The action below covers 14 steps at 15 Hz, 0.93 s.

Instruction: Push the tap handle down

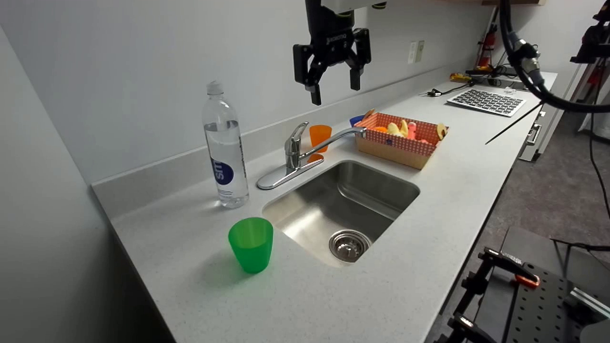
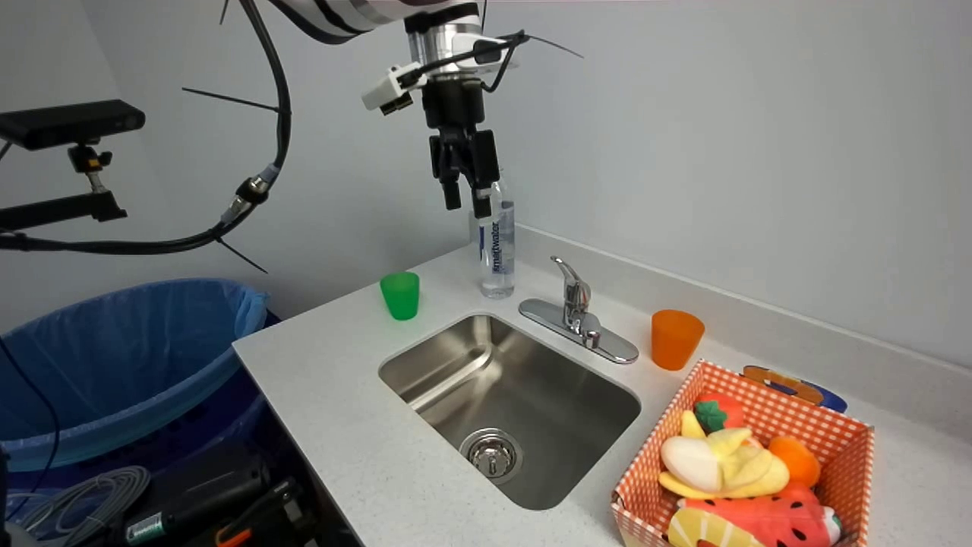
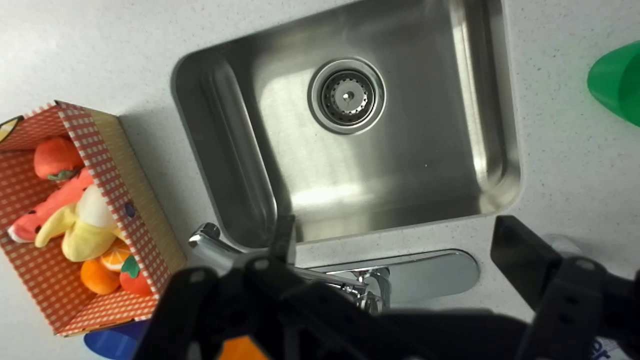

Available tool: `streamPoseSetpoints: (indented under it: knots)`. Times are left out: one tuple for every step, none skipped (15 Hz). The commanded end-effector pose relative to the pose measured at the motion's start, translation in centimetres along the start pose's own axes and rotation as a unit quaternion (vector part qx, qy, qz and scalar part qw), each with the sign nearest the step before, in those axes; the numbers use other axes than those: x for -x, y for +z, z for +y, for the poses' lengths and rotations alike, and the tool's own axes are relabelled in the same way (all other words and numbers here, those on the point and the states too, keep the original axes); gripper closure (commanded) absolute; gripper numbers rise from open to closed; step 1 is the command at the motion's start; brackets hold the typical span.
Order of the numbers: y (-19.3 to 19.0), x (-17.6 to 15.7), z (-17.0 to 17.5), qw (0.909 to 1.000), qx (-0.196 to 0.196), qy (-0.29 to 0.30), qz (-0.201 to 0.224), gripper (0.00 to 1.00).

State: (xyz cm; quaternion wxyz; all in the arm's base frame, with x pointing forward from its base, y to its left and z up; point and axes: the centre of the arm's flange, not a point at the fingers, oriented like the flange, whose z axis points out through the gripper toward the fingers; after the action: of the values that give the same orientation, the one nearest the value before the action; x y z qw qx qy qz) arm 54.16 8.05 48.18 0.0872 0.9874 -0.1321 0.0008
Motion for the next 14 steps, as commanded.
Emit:
streamPoseSetpoints:
  knots:
    - [0.0,0.0,0.0,1.0000,0.000,0.000,0.000,0.00]
    - [-0.1,0.0,0.0,1.0000,0.000,0.000,0.001,0.00]
    - [-0.1,0.0,0.0,1.0000,0.000,0.000,0.001,0.00]
    - [-0.1,0.0,0.0,1.0000,0.000,0.000,0.001,0.00]
    - [-0.1,0.0,0.0,1.0000,0.000,0.000,0.001,0.00]
    - [-0.1,0.0,0.0,1.0000,0.000,0.000,0.001,0.00]
    - [-0.1,0.0,0.0,1.0000,0.000,0.000,0.001,0.00]
    - [-0.1,-0.2,0.0,1.0000,0.002,0.007,0.004,0.00]
    - [0.0,-0.6,-0.1,0.9999,0.003,0.012,0.004,0.00]
    - [0.1,-0.9,0.0,0.9998,0.002,0.017,0.005,0.00]
    - [0.2,-1.5,0.0,0.9997,0.004,0.022,0.006,0.00]
    - [0.3,-1.9,0.0,0.9996,0.003,0.027,0.009,0.00]
    - [0.4,-2.5,0.1,0.9994,0.002,0.033,0.009,0.00]
    - [0.5,-3.1,0.1,0.9992,0.000,0.039,0.011,0.00]
